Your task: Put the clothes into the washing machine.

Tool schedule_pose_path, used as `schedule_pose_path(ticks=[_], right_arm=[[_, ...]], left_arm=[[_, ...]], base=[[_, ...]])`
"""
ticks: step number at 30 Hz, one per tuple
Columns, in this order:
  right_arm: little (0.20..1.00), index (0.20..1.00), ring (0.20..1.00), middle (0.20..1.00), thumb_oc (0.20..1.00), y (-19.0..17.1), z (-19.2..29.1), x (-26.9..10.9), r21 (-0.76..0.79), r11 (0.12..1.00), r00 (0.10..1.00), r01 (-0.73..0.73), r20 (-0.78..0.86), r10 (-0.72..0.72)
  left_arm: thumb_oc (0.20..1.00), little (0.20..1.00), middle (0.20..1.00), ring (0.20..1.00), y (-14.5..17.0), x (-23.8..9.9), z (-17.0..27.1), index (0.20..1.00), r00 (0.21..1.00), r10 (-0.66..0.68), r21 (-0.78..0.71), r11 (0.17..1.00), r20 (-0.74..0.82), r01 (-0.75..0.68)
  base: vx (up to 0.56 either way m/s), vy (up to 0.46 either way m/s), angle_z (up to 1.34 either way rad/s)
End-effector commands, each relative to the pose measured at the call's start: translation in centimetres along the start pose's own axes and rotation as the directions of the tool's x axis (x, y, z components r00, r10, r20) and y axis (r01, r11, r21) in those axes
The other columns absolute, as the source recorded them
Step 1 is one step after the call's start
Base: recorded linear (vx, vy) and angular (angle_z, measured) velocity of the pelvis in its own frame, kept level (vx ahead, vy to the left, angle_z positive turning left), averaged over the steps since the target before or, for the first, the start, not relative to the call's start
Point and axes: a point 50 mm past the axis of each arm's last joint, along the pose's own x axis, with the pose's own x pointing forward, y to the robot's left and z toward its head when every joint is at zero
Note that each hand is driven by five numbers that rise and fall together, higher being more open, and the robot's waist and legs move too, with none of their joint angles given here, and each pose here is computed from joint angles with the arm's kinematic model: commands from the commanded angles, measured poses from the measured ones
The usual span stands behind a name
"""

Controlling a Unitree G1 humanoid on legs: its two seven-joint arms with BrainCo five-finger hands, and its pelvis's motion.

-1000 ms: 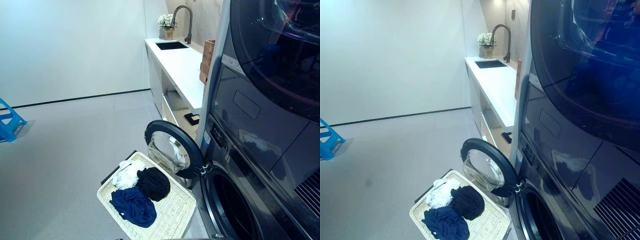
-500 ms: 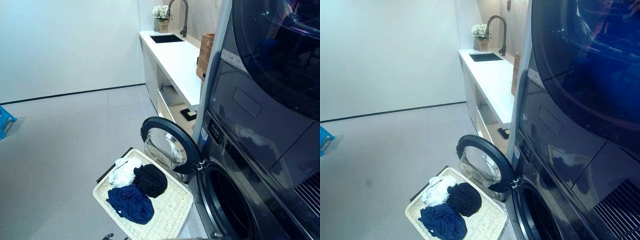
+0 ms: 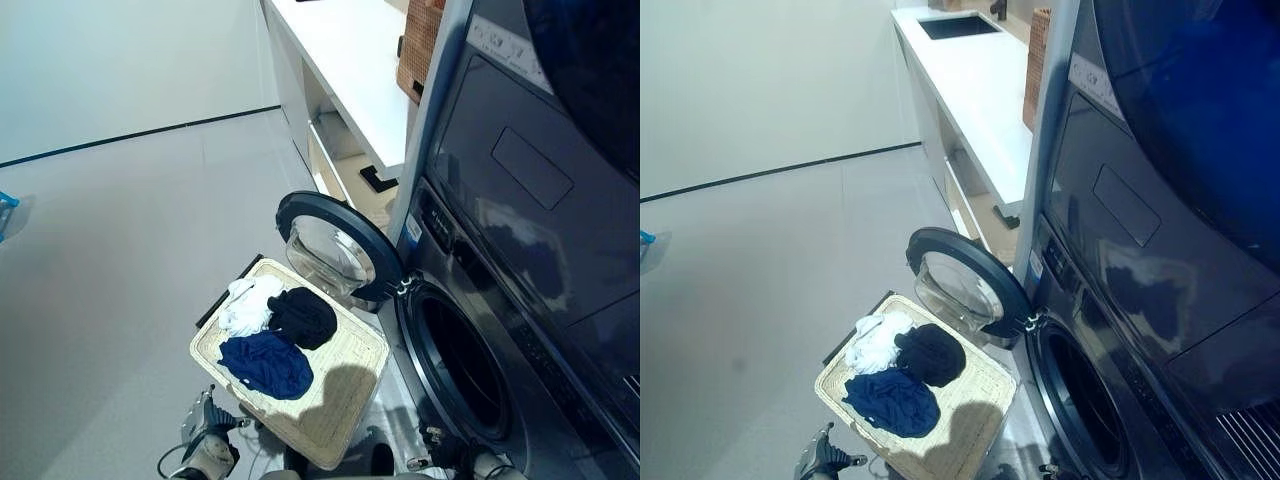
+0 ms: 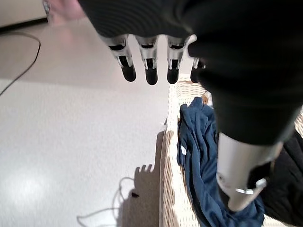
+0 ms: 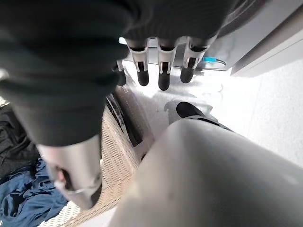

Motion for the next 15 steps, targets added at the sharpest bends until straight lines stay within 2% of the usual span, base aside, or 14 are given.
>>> schedule_pose_path(ticks=[1, 12, 15], right_arm=[[1.000, 1.000, 1.000, 1.000, 1.000, -0.6, 2.6, 0.3, -0.007, 1.000, 0.994, 0.021, 0.105, -0.020], [1.000, 1.000, 1.000, 1.000, 1.000, -2.7, 7.9, 0.5, -0.006, 0.997, 0.966, 0.071, 0.251, -0.067], [1.000, 1.000, 1.000, 1.000, 1.000, -3.1, 9.9, 0.4, -0.010, 0.996, 0.950, 0.084, 0.302, -0.078]], left_arm=[[1.000, 1.000, 1.000, 1.000, 1.4, 0.9, 1.7, 1.000, 0.997, 0.078, 0.060, 0.995, 0.017, -0.079], [1.000, 1.000, 1.000, 1.000, 4.9, 2.8, 5.7, 1.000, 0.986, 0.169, 0.000, 0.986, 0.003, -0.169], [1.000, 1.000, 1.000, 1.000, 6.7, 3.4, 7.4, 1.000, 0.977, 0.210, -0.022, 0.978, 0.031, -0.209]], base=[[0.03, 0.055, -0.17], [-0.04, 0.034, -0.07], [-0.08, 0.013, 0.01]])
